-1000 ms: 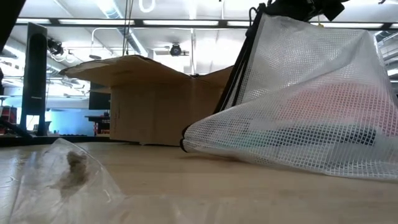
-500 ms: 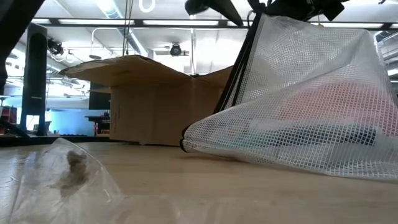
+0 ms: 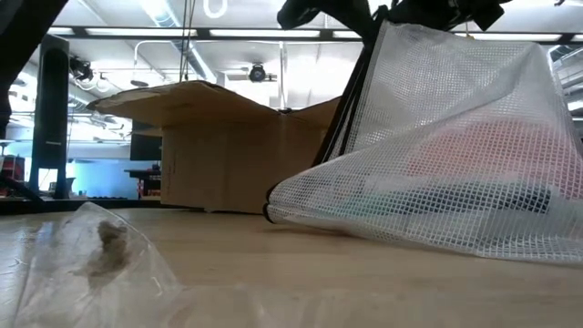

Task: Unpack boxes
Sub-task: Close the zip bag

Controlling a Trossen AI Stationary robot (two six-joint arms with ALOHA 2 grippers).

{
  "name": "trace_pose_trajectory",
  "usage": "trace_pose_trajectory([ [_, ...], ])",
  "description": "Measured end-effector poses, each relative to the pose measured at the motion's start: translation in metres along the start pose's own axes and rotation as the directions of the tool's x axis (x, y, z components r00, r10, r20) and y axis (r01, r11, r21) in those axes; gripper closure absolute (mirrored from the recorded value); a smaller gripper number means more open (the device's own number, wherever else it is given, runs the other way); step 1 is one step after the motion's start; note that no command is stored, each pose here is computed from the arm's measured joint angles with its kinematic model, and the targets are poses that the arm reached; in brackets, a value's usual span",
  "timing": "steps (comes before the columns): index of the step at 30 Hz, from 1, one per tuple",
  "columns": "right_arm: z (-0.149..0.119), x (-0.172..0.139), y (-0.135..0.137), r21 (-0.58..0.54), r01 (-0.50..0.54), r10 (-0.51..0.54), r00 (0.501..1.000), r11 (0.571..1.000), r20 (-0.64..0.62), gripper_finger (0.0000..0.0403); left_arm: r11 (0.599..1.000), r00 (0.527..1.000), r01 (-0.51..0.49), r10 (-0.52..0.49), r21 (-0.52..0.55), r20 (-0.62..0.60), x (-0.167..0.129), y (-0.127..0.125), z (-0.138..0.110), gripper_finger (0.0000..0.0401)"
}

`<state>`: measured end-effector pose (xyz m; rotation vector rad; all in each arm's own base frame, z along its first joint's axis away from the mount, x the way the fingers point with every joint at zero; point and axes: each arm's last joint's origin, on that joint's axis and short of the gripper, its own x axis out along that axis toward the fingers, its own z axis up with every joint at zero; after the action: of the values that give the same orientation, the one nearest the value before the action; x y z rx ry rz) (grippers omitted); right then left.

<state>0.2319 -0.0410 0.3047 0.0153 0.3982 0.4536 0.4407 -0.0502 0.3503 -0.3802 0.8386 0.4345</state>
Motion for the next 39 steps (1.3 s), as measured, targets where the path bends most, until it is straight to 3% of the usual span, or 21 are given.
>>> trace_pose_trajectory([
  [5,0.002,-0.003,0.002,-0.009,0.001,-0.001,1.0,1.0,0.011,0.0403,1.0,0.999,-0.027,0.027,0.01,-0.041,-0.001,-0.002,-0.008,0.0394],
  [14,0.013,-0.008,0.004,-0.002,0.0,0.0,1.0,1.0,0.014,0.0403,0.999,1.0,0.002,-0.003,-0.051,-0.031,0.036,-0.018,-0.039,0.0397],
  [21,0.011,-0.008,0.004,0.013,-0.003,0.003,1.0,1.0,-0.004,0.0402,0.998,0.996,-0.032,0.026,-0.063,-0.08,0.053,-0.021,-0.064,0.0397],
  [23,0.023,-0.013,0.006,-0.028,-0.019,0.021,0.997,0.999,0.072,0.0402,0.998,0.977,-0.056,0.048,-0.033,-0.21,0.06,-0.018,-0.082,0.0397],
  [27,0.031,-0.018,0.006,-0.018,-0.039,0.041,0.993,0.999,0.112,0.0402,0.991,0.957,-0.121,0.103,-0.05,-0.27,0.073,-0.016,-0.106,0.0397],
  [33,0.037,-0.03,0.007,0.007,-0.014,0.014,0.993,1.0,0.116,0.0402,0.996,0.968,-0.071,0.055,-0.058,-0.246,0.068,-0.03,-0.112,0.0394],
  [39,0.033,-0.028,0.003,0.033,0.075,-0.077,0.994,0.997,0.074,0.0383,0.997,0.991,-0.048,0.04,-0.058,-0.127,0.04,-0.032,-0.084,0.0391],
])
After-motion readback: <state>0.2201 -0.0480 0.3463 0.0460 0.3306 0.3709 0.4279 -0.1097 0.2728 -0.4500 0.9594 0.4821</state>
